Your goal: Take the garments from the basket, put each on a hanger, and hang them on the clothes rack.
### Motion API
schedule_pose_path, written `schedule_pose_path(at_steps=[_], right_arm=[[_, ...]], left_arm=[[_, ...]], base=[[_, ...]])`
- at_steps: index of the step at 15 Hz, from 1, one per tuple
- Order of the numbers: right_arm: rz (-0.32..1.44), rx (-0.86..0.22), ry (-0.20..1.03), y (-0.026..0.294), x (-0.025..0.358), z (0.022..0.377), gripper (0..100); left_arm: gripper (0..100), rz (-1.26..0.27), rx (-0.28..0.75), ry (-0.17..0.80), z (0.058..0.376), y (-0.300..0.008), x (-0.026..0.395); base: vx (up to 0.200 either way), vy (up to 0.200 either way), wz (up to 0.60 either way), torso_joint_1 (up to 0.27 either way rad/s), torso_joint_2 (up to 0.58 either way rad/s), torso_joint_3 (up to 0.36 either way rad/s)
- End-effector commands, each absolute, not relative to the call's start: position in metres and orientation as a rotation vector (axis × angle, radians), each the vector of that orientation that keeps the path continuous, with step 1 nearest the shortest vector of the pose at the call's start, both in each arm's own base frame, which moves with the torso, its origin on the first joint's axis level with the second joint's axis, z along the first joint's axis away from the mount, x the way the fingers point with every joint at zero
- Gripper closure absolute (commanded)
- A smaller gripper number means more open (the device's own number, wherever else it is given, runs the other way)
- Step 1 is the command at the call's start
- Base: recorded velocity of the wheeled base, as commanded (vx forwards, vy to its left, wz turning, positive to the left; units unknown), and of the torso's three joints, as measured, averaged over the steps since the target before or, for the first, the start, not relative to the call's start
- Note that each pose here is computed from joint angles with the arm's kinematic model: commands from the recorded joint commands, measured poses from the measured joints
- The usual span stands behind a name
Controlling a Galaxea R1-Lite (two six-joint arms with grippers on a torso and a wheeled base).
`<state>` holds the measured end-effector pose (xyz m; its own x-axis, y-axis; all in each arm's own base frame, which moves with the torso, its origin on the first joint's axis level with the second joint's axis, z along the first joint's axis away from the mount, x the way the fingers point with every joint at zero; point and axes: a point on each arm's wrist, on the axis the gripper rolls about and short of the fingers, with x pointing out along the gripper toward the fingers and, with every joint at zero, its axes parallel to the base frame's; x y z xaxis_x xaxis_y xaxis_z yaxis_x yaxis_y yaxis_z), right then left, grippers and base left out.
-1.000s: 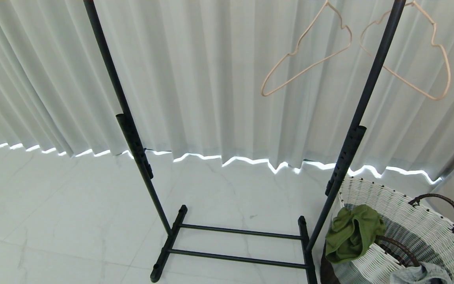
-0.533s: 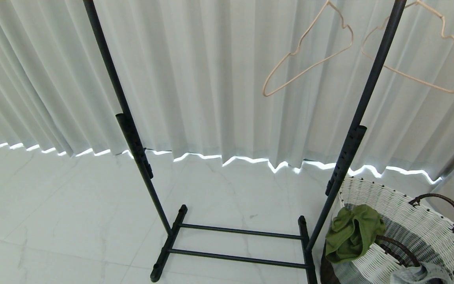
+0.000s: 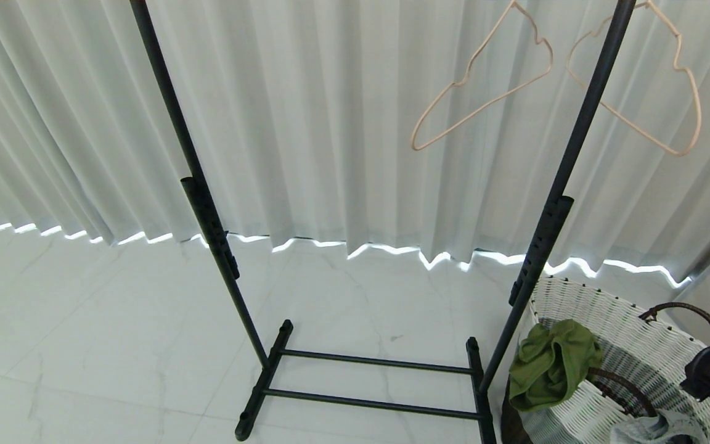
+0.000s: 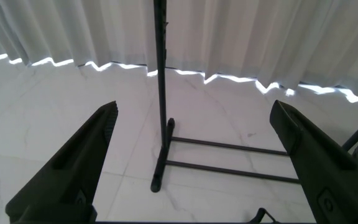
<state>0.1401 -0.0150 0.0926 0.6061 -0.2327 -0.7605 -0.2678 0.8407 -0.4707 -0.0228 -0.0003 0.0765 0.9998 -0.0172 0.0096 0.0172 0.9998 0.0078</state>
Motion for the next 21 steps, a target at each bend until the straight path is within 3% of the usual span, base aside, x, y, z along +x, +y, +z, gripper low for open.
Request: schedule_pose_path(at_steps=[1, 12, 13, 17, 21], right_arm=[[0.032, -0.584, 1.005, -0.017, 0.144, 0.077, 0], [-0.062, -0.544, 0.978, -0.034, 0.173, 0.058, 0], [-0.066, -0.542, 0.97, -0.035, 0.174, 0.056, 100], [-0.068, -0.544, 0.955, -0.032, 0.164, 0.055, 100], [-0.094, -0.568, 0.839, -0.028, 0.149, 0.081, 100]], left_arm=[[0, -0.017, 0.008, -0.008, 0.076, 0.0, -0.023], [0, -0.017, 0.009, -0.008, 0.076, 0.0, -0.023], [0, -0.017, 0.009, -0.008, 0.076, 0.0, -0.023], [0, -0.017, 0.009, -0.011, 0.077, 0.0, -0.023], [0, -0.017, 0.009, -0.011, 0.077, 0.0, -0.023]], base=[[0.0, 0.0, 0.0, 0.0, 0.0, 0.0], [0.0, 0.0, 0.0, 0.0, 0.0, 0.0], [0.0, 0.0, 0.0, 0.0, 0.0, 0.0], [0.0, 0.0, 0.0, 0.0, 0.0, 0.0], [0.0, 0.0, 0.0, 0.0, 0.0, 0.0]])
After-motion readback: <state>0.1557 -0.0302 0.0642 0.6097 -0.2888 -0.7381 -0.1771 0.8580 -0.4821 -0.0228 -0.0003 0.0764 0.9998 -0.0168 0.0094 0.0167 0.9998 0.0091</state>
